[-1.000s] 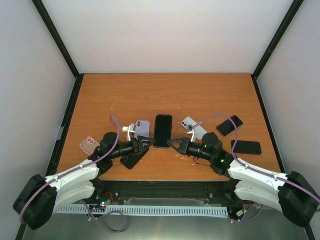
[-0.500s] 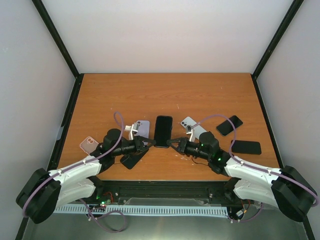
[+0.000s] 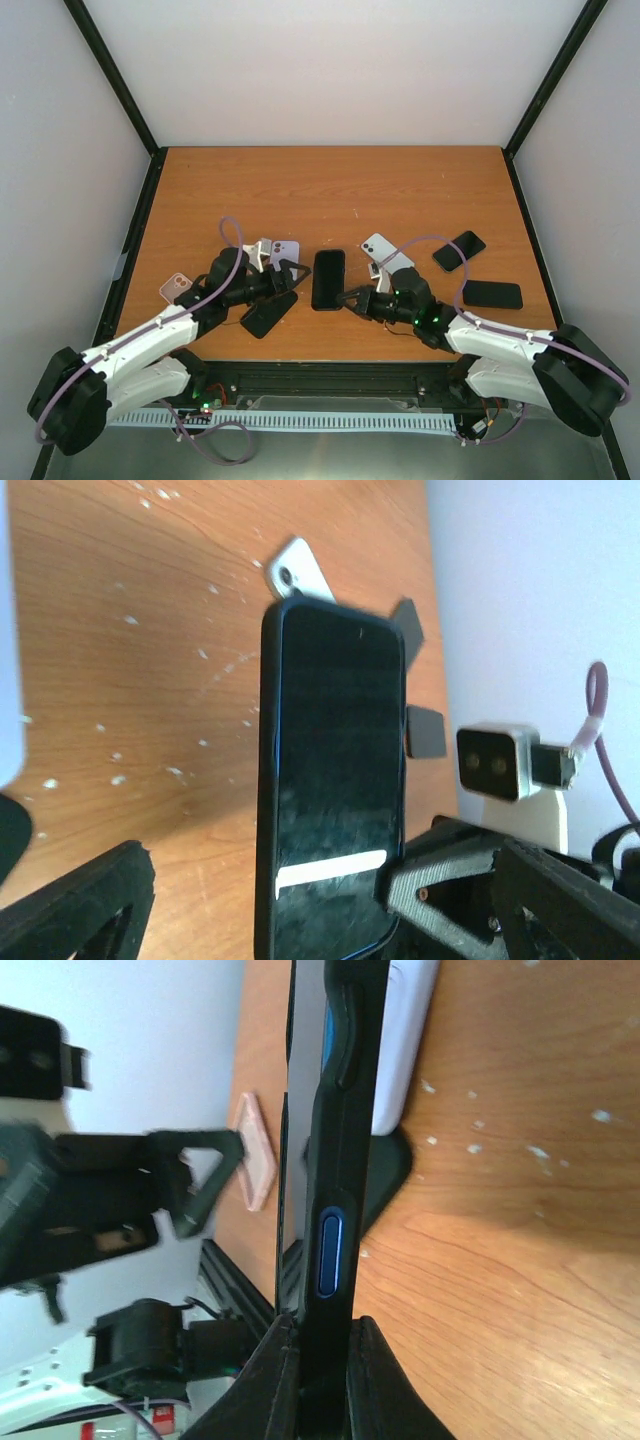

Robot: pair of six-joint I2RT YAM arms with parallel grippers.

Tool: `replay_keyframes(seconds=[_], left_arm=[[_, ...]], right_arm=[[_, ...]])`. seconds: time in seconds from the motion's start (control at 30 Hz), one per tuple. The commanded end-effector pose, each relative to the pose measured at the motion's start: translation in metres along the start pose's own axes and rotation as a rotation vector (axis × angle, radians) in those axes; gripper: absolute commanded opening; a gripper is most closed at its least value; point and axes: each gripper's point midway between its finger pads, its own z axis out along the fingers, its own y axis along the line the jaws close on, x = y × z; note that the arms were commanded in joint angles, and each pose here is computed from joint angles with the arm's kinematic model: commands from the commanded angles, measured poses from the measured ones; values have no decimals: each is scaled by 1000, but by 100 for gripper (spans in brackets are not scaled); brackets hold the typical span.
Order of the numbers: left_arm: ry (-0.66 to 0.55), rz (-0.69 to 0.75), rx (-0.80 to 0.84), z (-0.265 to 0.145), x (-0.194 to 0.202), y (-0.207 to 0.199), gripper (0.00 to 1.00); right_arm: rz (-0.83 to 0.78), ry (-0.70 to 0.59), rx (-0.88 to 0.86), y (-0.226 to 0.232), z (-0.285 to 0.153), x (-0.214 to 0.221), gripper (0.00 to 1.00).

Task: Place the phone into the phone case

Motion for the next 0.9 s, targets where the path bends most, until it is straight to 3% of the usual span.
replay_keyframes(seconds=[0.0,0.2,0.37,0.57,0.87], left_arm=[[-108,60,-213,-11,-27,17,99],[-154,75,-485,-28,-44,48,99],[-153,88,-594,-30,-51,60,100],[-115,95,-679,-22,-56,73,99],[-88,134,-762,-4,-71,85,99]], right_arm=[[-38,15,36,-13,1,7,3],[-7,72,99,-39,8,20,5],[27,101,152,-58,12,28,10],[37,107,264,-78,9,30,26],[-126,21,489,-80,-18,-3,65]])
